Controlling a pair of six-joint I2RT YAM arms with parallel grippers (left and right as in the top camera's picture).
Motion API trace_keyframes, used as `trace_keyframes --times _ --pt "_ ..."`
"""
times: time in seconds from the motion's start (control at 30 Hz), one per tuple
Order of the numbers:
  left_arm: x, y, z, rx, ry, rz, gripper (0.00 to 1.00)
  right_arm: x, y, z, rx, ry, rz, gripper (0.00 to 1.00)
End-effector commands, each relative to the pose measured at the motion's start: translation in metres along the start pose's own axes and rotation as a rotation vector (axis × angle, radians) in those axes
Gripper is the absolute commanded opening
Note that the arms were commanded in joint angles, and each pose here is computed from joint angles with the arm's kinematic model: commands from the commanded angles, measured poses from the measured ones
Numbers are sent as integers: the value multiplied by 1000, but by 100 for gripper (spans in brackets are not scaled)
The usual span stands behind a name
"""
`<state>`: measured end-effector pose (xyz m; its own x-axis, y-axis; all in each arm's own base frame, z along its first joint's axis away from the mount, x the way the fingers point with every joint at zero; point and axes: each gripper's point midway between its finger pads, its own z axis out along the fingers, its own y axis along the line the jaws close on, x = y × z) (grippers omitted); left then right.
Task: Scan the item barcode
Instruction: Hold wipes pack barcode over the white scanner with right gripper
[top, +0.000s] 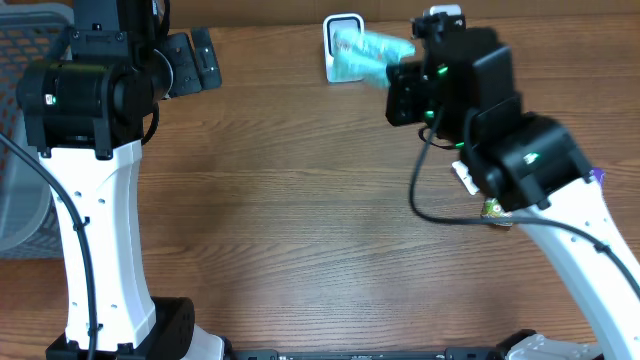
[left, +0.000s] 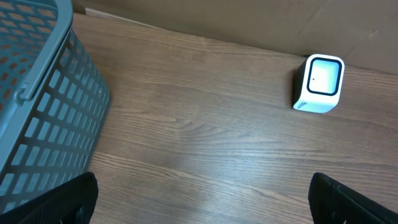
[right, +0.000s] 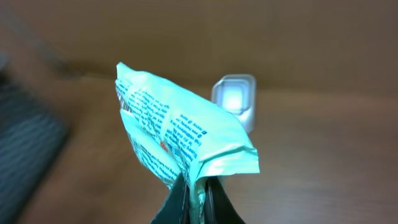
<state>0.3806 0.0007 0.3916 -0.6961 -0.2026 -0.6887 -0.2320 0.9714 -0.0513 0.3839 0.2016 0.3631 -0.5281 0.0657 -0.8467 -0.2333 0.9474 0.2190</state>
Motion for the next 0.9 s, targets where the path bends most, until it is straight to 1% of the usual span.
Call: trace_keyframes --times 0.0,0.17,0.23,0.3,0.47,0.57,0.73,0.87 --pt "-3 1 0 -10 -12 -14 100 -22 -37 11 412 -153 -147 4" --pt "-3 1 0 -10 -12 -15 100 -36 -39 52 694 -250 -366 4" --pt "-3 1 0 -10 -12 -14 100 -38 -38 75 773 -265 -454 4" --pt "-3 1 0 -10 -12 -14 99 -33 -33 100 784 -259 -539 4" --pt "-3 1 0 -10 -12 -14 100 -13 -25 163 796 -209 -830 4" --pt "-3 1 0 -10 -12 -15 100 -9 -27 186 797 -235 -894 4" --pt "-3 1 0 -10 -12 -14 100 4 -35 224 707 -222 -1006 4" --pt "-3 1 0 -10 -12 -15 99 9 -59 240 733 -215 -1013 4"
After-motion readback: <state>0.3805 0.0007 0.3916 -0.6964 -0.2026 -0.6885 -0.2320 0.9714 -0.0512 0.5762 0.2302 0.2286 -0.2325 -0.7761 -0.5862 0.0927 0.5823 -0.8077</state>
